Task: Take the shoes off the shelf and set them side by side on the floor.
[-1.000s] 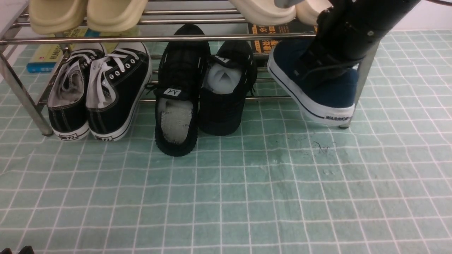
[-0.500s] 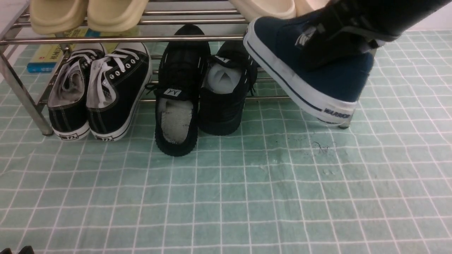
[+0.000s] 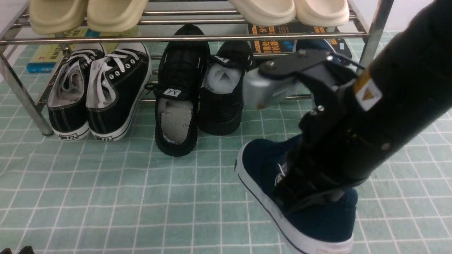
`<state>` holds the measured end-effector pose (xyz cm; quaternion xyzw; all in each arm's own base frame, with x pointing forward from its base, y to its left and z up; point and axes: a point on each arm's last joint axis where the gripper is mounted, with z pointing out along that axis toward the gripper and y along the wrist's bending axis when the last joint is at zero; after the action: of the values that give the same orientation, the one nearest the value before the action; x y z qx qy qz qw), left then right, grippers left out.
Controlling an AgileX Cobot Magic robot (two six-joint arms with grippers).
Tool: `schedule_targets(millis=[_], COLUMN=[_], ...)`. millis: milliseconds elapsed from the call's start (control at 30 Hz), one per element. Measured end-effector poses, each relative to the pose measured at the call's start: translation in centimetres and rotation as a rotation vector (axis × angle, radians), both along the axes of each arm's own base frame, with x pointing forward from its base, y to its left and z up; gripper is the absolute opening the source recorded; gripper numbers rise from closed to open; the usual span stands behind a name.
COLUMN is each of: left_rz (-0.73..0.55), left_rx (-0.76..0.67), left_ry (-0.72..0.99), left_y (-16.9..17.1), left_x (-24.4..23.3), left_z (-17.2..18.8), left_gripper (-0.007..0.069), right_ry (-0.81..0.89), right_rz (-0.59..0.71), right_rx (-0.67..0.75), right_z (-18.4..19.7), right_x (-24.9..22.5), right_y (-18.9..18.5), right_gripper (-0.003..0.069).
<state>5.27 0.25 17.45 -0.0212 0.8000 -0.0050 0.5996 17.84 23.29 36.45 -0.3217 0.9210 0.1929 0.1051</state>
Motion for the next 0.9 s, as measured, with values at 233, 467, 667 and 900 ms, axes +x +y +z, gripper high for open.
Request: schedule_targets(millis=[233, 467, 667, 900], left_rz=[0.0, 0.0, 0.0, 0.0], left_rx=[0.0, 0.0, 0.0, 0.0], left_ry=[0.0, 0.0, 0.0, 0.0], left_y=[0.0, 0.0, 0.0, 0.0], left_x=[0.0, 0.0, 0.0, 0.0], left_z=[0.0, 0.0, 0.0, 0.0], left_gripper=[0.0242, 0.0242, 0.0242, 0.0242], right_ry=[-0.008, -0.019, -0.036, -0.09], right_rz=[-0.09, -0.153, -0.165, -0.191], right_rx=[-0.11, -0.123, -0.117, -0.099], right_z=[-3.5, -6.6, -7.9, -7.8], right_x=[2.1, 4.2, 5.1, 5.7], right_y=[2.0, 4.0, 4.8, 4.9], right_gripper=[0.0043, 0.0043, 0.0043, 0.0043])
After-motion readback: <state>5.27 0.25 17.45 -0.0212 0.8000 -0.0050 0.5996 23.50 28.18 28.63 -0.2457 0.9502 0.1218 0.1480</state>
